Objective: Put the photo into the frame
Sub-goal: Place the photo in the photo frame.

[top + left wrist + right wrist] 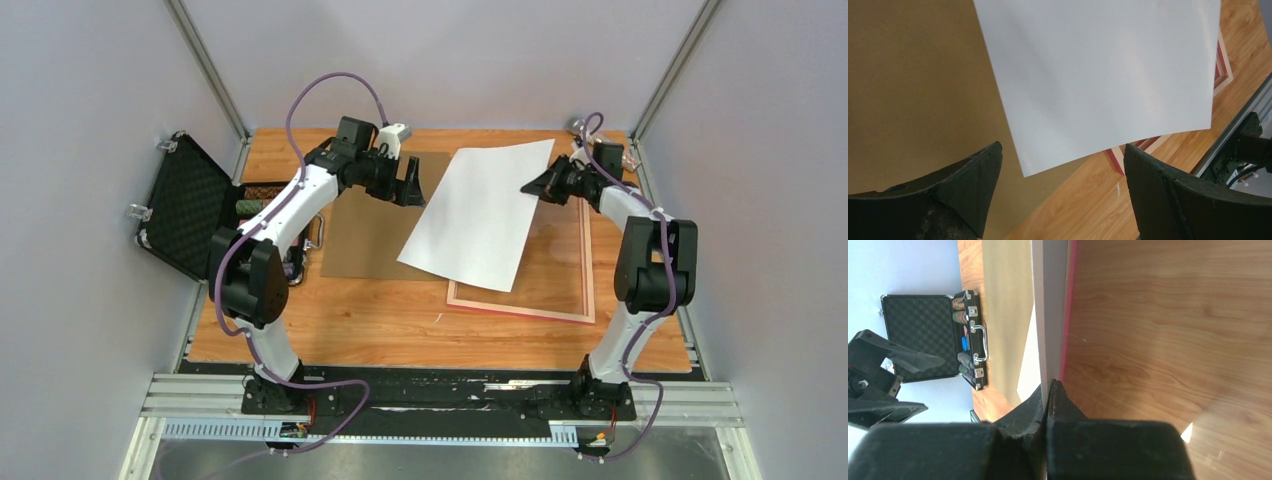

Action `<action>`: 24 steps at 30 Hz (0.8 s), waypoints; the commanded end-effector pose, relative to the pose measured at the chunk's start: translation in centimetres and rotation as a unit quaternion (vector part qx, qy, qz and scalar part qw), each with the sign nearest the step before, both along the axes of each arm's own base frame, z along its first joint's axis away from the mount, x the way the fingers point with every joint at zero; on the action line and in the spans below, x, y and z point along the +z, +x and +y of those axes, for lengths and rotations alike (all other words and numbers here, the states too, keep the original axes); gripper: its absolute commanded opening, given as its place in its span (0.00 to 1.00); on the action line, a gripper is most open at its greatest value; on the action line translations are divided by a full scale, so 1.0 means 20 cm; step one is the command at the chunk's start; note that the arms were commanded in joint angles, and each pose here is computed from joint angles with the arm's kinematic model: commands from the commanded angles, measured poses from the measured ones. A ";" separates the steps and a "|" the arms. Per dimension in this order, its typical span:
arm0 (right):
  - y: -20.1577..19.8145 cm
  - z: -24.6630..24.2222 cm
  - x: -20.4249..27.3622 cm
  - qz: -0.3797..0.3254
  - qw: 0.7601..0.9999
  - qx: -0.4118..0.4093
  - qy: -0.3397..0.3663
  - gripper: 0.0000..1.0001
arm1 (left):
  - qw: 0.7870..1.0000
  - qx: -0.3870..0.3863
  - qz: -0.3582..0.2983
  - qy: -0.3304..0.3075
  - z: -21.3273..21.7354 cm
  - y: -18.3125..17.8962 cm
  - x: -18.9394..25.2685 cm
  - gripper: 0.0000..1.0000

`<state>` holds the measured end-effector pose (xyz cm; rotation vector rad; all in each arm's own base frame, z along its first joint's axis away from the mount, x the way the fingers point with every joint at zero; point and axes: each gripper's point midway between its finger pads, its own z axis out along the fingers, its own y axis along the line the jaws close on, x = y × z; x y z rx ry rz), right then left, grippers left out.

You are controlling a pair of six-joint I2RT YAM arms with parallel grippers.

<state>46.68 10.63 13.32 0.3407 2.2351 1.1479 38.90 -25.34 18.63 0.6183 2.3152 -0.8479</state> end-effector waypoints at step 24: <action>-0.23 -0.21 0.03 0.029 0.996 0.083 -0.025 0.00 | 0.999 -0.008 -0.031 0.035 0.09 -0.04 -0.04 0.98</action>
